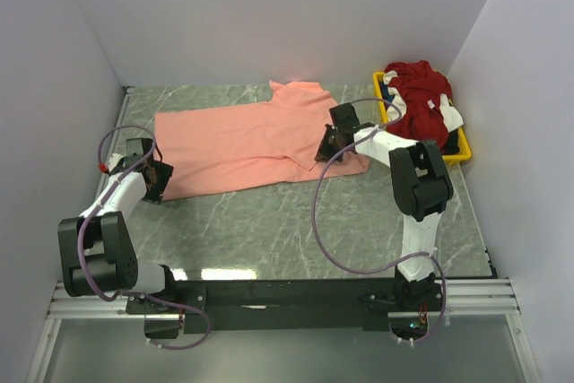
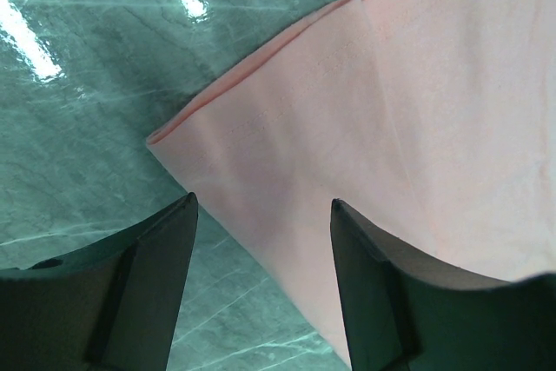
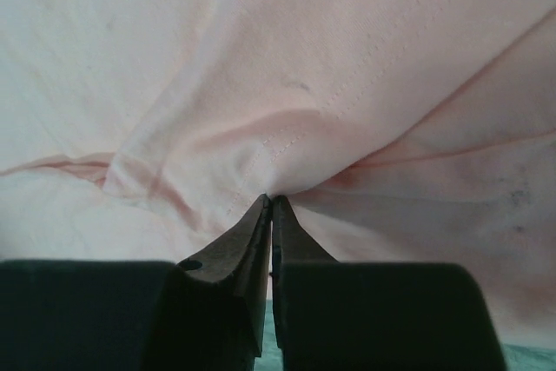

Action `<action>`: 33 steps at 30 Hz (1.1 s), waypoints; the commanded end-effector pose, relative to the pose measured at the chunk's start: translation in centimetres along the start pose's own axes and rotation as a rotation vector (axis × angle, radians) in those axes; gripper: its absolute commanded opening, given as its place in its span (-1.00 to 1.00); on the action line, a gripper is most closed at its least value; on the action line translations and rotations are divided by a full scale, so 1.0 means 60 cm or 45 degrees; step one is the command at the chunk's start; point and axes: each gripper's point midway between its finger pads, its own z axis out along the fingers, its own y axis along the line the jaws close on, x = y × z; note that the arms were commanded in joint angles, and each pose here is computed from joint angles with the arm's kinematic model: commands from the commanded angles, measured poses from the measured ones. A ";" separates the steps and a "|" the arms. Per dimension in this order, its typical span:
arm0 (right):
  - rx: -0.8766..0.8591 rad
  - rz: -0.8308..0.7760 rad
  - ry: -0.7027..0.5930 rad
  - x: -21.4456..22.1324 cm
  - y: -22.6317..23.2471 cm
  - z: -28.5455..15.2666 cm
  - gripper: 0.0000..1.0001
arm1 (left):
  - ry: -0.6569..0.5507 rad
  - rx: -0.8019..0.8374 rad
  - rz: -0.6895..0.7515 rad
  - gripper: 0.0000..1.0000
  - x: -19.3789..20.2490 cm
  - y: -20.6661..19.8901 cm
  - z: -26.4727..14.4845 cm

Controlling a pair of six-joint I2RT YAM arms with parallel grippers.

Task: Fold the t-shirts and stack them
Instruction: Fold the tshirt

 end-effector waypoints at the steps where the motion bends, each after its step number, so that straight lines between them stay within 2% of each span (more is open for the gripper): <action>1: -0.037 -0.025 -0.082 -0.045 0.035 -0.012 -0.89 | -0.029 0.047 0.019 0.36 -0.012 -0.013 -0.015; 11: -0.091 -0.094 -0.135 -0.109 0.120 -0.013 -0.96 | -0.019 0.057 0.028 0.35 -0.012 -0.018 -0.019; 19: -0.100 -0.147 -0.106 -0.129 0.165 0.031 -0.96 | -0.010 0.066 0.040 0.36 -0.011 -0.022 -0.019; 22: -0.114 -0.173 -0.091 -0.130 0.177 0.044 -0.80 | 0.000 0.070 0.050 0.38 -0.008 -0.023 -0.018; 23: -0.131 -0.185 -0.101 -0.135 0.187 0.042 -0.65 | 0.001 0.072 0.050 0.40 -0.008 -0.023 -0.017; 26: -0.145 -0.219 -0.097 -0.131 0.195 0.047 -0.34 | 0.013 0.075 0.051 0.41 -0.003 -0.022 -0.016; 29: -0.209 -0.242 -0.108 -0.132 0.216 0.036 -0.17 | 0.014 0.075 0.047 0.42 -0.004 -0.021 -0.017; 33: -0.221 -0.268 -0.130 -0.140 0.224 0.016 -0.13 | 0.008 0.074 0.041 0.43 -0.005 -0.020 -0.019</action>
